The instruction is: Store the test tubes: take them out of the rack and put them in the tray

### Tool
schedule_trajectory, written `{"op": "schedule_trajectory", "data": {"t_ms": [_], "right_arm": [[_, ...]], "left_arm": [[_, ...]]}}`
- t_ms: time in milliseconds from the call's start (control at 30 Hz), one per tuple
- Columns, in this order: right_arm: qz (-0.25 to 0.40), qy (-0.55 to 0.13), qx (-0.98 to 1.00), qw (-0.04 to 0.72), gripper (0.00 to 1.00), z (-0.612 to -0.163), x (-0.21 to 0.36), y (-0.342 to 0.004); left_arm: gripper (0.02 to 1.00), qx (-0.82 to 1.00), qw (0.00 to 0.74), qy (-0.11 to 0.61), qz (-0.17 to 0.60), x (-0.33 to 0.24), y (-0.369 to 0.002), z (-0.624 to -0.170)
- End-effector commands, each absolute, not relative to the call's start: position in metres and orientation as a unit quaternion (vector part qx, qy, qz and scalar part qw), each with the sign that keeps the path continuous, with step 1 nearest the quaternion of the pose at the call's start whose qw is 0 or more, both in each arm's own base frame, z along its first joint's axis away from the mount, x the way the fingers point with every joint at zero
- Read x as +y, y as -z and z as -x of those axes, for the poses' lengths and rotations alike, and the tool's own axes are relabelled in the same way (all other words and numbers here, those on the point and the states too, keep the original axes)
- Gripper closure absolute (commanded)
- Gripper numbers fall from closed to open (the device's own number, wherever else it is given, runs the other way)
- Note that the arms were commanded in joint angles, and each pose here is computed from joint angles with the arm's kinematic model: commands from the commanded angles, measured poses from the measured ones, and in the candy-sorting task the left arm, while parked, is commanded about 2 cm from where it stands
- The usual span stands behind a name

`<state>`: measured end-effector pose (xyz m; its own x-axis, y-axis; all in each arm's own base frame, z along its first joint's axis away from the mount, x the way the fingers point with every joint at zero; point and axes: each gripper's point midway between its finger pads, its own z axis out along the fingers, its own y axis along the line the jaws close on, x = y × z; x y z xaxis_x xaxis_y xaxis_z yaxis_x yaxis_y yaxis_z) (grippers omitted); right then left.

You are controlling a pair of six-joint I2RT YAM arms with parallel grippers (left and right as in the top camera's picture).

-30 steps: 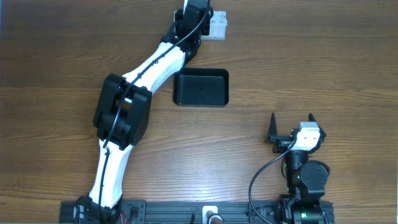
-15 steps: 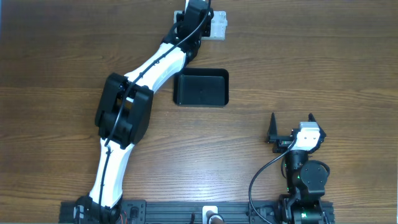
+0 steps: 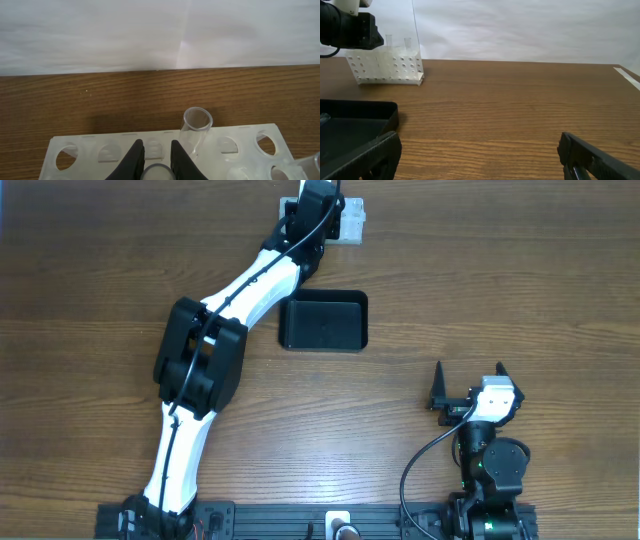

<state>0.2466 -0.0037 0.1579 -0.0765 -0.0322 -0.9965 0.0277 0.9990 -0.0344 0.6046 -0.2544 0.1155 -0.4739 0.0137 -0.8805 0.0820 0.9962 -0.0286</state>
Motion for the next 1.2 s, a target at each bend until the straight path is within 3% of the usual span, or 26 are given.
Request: {"op": "schedule_trajectory", "data": {"t_ms": [33,233,667,833,967,1200], "right_arm": [[0.001,0.023,0.735,0.678,0.009,-0.247,-0.004,-0.155],[0.001,0.023,0.735,0.678,0.009,-0.247,-0.004,-0.155],[0.001,0.023,0.735,0.678,0.007,-0.247,-0.004,-0.155],[0.001,0.023,0.735,0.678,0.007,-0.247,-0.004,-0.155],[0.001,0.023,0.735,0.678,0.007,-0.247,-0.004,-0.155],[0.001,0.023,0.735,0.678,0.007,-0.247,-0.004,-0.155]], "left_arm": [[0.879,0.853,0.520,0.040,-0.036,-0.263,-0.117,-0.608],[0.904,0.843,0.535,0.038,-0.050,-0.268,-0.141,-0.605],[0.925,0.786,0.614,0.045,-0.049,-0.255,-0.292,-0.575],[0.936,0.785,0.615,0.051,-0.054,-0.251,-0.329,-0.550],[0.947,0.825,0.560,0.054,-0.052,-0.252,-0.313,-0.522],[0.978,0.929,0.362,0.047,0.065,-0.232,-0.219,-0.455]]}}
